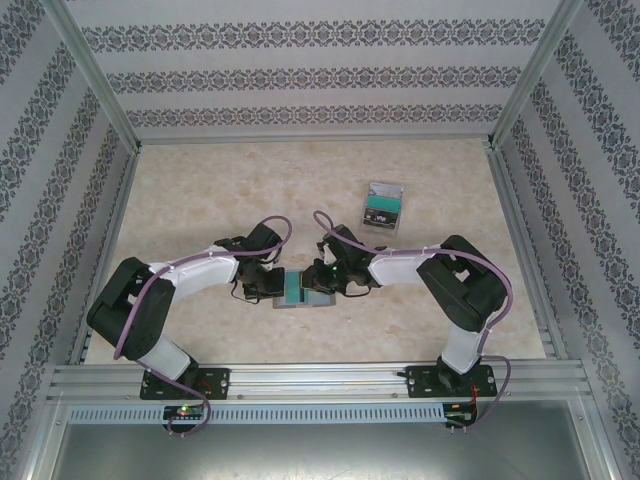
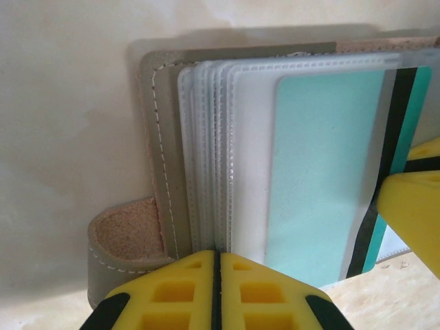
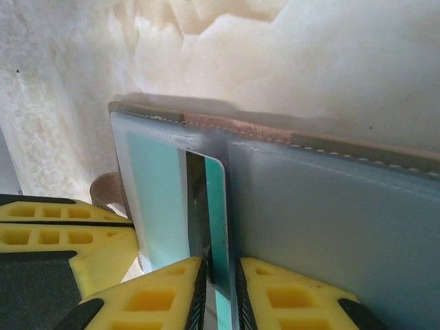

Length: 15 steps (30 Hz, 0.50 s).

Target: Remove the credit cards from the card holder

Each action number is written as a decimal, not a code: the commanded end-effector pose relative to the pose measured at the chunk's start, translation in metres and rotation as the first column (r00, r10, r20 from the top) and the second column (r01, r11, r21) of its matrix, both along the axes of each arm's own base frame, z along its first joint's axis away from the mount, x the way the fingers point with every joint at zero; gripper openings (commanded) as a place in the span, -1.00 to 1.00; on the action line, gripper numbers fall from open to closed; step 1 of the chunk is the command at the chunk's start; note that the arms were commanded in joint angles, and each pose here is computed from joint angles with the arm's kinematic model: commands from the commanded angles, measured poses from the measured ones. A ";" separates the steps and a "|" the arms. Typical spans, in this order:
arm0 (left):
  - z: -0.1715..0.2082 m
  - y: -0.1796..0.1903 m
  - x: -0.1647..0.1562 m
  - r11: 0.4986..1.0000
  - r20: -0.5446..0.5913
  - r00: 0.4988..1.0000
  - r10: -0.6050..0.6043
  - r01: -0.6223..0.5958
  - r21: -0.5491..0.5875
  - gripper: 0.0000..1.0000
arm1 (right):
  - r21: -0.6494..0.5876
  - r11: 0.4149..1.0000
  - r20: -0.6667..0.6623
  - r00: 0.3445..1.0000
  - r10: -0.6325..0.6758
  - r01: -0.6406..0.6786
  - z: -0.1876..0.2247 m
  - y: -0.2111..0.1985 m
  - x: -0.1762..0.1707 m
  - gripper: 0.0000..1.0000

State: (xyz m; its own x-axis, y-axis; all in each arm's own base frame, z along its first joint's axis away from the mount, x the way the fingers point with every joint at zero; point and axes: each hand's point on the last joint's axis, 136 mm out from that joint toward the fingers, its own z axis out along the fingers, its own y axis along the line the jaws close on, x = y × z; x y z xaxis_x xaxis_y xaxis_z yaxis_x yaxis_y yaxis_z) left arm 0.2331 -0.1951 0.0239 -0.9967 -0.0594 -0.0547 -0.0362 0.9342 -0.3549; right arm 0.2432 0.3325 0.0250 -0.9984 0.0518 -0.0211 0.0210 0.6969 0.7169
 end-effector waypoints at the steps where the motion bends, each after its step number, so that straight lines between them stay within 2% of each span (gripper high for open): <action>1: -0.006 0.009 -0.006 1.000 -0.022 1.000 0.016 -0.015 0.025 -1.00 | 0.013 1.000 -0.010 1.000 0.005 -0.005 -0.004 0.007 -0.002 -0.56; 3: -0.005 0.009 -0.006 1.000 -0.022 1.000 0.017 -0.016 0.024 -1.00 | 0.012 1.000 -0.013 1.000 0.006 -0.006 -0.005 0.007 -0.003 -0.61; 8: -0.005 0.011 -0.007 0.999 -0.020 1.000 0.015 -0.014 0.030 -1.00 | -0.004 1.000 -0.010 1.000 -0.005 0.005 -0.007 -0.002 -0.005 -0.89; 15: -0.006 0.013 -0.007 0.999 -0.021 1.000 0.010 -0.009 0.042 -1.00 | -0.027 0.999 -0.011 0.999 -0.037 0.036 -0.010 -0.030 -0.005 -0.98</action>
